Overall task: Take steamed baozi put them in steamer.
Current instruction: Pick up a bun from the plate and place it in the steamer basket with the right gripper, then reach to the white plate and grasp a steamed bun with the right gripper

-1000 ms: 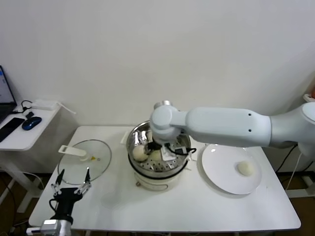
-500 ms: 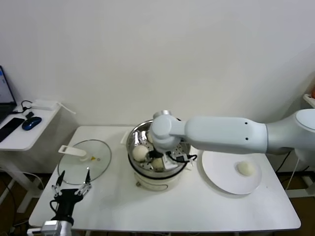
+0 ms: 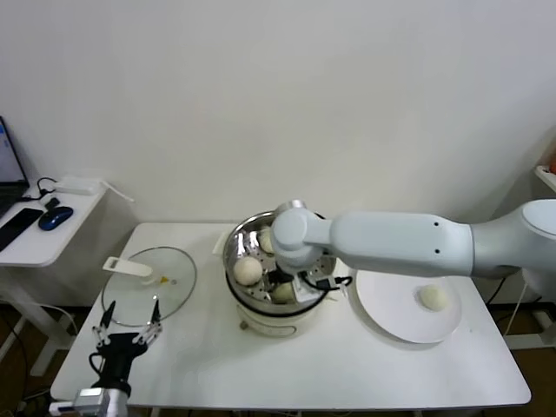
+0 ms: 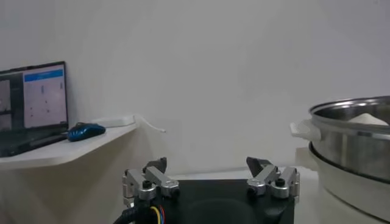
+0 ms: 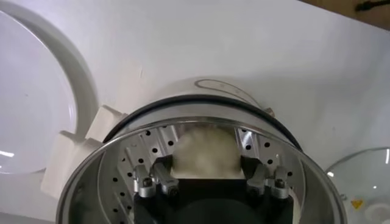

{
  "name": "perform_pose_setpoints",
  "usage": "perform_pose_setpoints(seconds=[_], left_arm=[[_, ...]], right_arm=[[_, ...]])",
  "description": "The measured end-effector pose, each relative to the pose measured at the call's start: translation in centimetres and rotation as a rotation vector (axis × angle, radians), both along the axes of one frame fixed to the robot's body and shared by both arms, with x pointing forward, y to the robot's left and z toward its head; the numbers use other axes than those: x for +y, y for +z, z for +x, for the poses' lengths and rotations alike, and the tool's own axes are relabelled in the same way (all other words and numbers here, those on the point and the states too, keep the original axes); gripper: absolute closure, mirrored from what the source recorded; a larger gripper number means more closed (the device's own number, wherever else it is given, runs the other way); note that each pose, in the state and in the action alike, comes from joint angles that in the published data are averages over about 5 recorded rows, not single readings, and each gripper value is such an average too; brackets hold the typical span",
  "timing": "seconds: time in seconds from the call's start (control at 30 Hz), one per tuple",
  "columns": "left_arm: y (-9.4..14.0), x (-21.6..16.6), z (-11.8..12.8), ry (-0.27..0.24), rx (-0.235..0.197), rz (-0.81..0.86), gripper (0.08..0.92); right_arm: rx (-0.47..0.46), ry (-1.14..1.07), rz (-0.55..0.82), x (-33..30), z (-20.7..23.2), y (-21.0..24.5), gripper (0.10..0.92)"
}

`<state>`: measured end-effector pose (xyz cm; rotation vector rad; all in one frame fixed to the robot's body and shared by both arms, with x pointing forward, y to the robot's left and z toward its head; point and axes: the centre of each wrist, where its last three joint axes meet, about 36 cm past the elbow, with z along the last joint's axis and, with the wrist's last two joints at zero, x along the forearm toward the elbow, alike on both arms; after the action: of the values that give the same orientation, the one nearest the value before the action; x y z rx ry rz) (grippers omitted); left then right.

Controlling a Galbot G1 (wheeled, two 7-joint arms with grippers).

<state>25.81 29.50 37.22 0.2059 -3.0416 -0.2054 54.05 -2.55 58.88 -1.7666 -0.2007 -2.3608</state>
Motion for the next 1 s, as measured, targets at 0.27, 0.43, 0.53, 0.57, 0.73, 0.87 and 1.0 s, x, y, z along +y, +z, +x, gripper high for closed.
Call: perform_pose_setpoints(seconds=[0.27,0.43,0.53,0.57,0.73,0.87,1.0], left_arm=[[-0.2,-0.1,-0.2,0.001,0.005,-0.003,0.177],[-0.3,-0.1,-0.3,0.003,0.008,-0.004,0.177],[-0.3,-0.1,-0.3,0.004,0.008,-0.004,0.177],[-0.3,-0.1,-0.3,0.004,0.008,-0.005,0.177],[-0.3,0.0,-0.3,0.005,0.007,-0.004,0.177],[-0.3,0.0,-0.3,0.004,0.007,-0.002,0.177],[-0.2,0.0,-0.2,0.002,0.004,-0.001,0.177]], right_arm=[[0.007,0.006,-0.004,-0.1,0.3,-0.2,0.203],[0.011,0.005,0.002,-0.2,0.5,0.3,0.2],[0.012,-0.003,0.007,-0.3,0.8,0.9,0.199],[0.013,-0.006,0.008,-0.4,0.9,1.2,0.199],[0.019,-0.04,0.017,-1.1,1.8,3.1,0.2],[0.028,-0.098,0.032,-2.1,2.8,5.4,0.2],[0.055,-0.205,0.064,-3.9,4.0,7.8,0.2]])
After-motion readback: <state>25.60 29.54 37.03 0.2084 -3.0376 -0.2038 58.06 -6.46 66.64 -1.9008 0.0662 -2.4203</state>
